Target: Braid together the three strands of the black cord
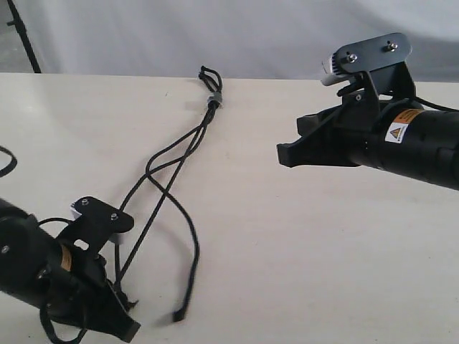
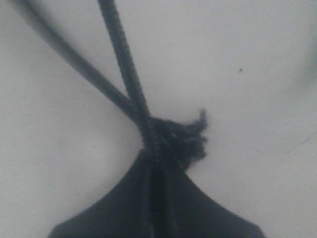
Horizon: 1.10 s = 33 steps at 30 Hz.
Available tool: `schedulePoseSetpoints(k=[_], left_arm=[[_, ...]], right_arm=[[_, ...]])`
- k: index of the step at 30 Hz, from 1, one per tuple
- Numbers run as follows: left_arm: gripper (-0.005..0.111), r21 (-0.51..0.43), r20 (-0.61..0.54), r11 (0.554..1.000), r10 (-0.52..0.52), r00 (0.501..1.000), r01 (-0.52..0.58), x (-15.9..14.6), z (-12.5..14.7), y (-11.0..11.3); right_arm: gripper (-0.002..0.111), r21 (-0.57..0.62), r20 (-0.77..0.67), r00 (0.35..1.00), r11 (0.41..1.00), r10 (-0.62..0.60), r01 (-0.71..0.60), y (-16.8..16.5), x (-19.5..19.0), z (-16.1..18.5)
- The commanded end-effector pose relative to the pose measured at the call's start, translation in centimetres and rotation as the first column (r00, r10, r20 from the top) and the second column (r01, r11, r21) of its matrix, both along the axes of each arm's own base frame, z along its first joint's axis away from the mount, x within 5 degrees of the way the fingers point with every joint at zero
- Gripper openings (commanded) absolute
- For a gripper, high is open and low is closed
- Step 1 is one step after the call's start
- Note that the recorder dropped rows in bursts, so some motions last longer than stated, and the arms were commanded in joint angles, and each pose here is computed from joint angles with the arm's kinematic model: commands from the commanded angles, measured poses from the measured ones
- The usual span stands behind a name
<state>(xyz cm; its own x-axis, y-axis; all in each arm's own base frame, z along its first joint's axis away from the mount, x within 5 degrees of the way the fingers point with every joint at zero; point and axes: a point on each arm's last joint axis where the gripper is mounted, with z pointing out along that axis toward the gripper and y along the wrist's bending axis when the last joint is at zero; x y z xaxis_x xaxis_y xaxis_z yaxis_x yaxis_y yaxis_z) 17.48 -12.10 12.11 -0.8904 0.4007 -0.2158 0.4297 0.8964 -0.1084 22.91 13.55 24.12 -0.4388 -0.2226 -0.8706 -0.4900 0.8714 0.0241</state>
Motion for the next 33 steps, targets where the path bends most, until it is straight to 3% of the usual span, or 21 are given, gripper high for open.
schedulePoseSetpoints(k=[1,15,25,30,33], left_arm=[[0.000,0.033,-0.097,0.999,0.009,0.995,-0.005,-2.4,-0.5,1.1],[0.000,0.040,-0.082,0.999,-0.013,0.997,0.017,-2.0,-0.4,1.0],[0.000,0.040,-0.082,0.999,-0.013,0.997,0.016,-2.0,-0.4,1.0],[0.000,0.038,-0.079,0.999,-0.013,0.997,0.016,-2.0,-0.4,1.0],[0.000,0.038,-0.079,0.999,-0.013,0.997,0.016,-2.0,-0.4,1.0]], right_arm=[[0.000,-0.016,0.008,1.000,1.000,0.004,-0.004,-0.1,0.1,-0.2],[0.000,-0.045,-0.178,0.984,0.999,-0.015,0.007,-0.3,-0.7,-1.3],[0.000,-0.046,-0.172,0.980,0.993,0.103,-0.112,2.3,-2.2,-1.0],[0.000,-0.084,-0.245,0.954,0.976,0.175,-0.201,4.5,-3.0,-1.9],[0.012,-0.097,-0.272,0.942,0.968,0.198,-0.232,6.5,-2.1,-2.5]])
